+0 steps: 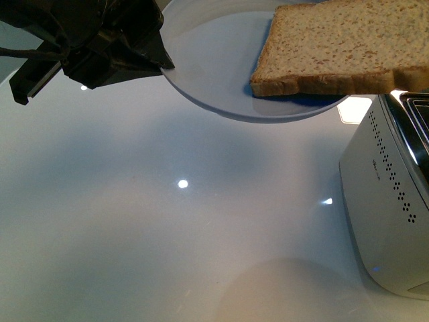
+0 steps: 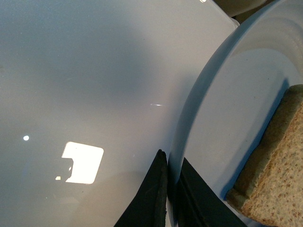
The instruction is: Left arm holds plate, right arm toasts bread
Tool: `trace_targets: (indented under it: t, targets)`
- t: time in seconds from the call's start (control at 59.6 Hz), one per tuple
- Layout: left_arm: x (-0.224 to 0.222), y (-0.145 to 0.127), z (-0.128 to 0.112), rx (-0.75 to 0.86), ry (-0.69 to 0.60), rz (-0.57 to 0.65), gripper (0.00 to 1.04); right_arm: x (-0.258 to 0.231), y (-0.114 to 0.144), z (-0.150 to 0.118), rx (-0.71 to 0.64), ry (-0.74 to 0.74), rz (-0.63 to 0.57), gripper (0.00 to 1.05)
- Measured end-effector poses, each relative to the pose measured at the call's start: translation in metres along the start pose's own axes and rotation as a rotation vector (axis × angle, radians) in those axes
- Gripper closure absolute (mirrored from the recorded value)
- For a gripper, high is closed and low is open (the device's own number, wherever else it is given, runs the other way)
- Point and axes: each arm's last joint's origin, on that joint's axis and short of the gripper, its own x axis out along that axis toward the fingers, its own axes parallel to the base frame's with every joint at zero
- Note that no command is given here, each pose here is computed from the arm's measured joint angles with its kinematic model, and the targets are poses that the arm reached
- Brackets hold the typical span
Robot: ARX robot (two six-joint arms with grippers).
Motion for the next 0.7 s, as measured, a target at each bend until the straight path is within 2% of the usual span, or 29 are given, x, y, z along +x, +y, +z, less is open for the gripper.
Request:
trace_targets:
  t: [0.252,0.503,0.704]
  targets:
    - [0.0,0.0,0.0,0.0,0.0,0.0,1.02,0.04,0.023,0.025,0.216,0.075,0.129,0.09]
    - [0.0,0.0,0.0,0.0,0.0,0.0,1.02,0.078,0.048,0.028,0.389,0.219,0.235,0.09]
    - [0.0,0.0,0.0,0.0,0.0,0.0,1.02,0.095,0.057,0.023,0.508,0.298,0.253,0.09]
